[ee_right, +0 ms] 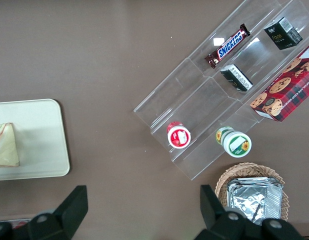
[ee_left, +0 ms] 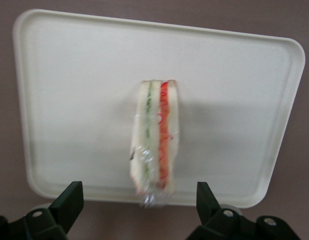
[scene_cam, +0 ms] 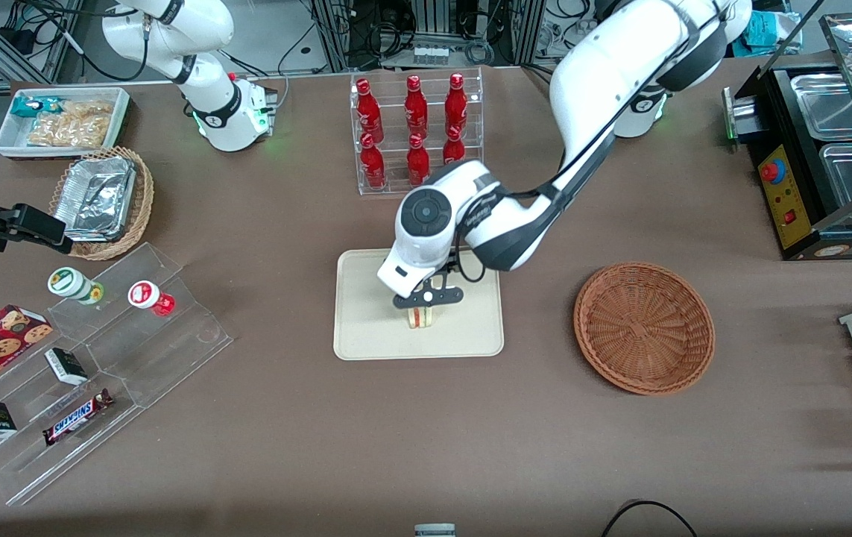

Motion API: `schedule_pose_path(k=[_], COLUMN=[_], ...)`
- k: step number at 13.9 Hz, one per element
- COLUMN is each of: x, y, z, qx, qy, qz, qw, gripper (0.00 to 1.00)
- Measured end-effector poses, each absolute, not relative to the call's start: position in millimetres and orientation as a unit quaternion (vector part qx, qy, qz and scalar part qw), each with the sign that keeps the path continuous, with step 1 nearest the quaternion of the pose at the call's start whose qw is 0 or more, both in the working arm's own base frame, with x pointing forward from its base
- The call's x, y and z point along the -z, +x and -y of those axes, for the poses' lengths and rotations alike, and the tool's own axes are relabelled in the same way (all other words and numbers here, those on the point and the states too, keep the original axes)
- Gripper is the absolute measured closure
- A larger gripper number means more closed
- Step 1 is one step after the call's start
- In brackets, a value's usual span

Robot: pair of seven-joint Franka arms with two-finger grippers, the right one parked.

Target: Place sandwich from basket to tray

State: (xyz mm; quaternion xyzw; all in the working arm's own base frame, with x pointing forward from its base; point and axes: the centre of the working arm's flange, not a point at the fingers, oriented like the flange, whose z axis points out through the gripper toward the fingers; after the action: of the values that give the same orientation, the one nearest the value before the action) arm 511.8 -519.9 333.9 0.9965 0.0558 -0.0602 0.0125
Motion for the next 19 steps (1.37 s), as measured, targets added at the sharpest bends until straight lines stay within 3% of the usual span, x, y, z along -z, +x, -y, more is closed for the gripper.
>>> schedule_pose_path(k=[4, 9, 14, 19], x=[-397, -396, -406, -464], y=[530, 549, 573, 558], z=[462, 402, 312, 212], qx=[0.060, 0.076, 0.130, 0.139], qy=[0.995, 0.988, 0.988, 0.988], qz=[-0.072, -0.080, -0.039, -0.016], qw=[-0.043, -0.106, -0.076, -0.072], gripper=[0.00, 0.00, 0.00, 0.00])
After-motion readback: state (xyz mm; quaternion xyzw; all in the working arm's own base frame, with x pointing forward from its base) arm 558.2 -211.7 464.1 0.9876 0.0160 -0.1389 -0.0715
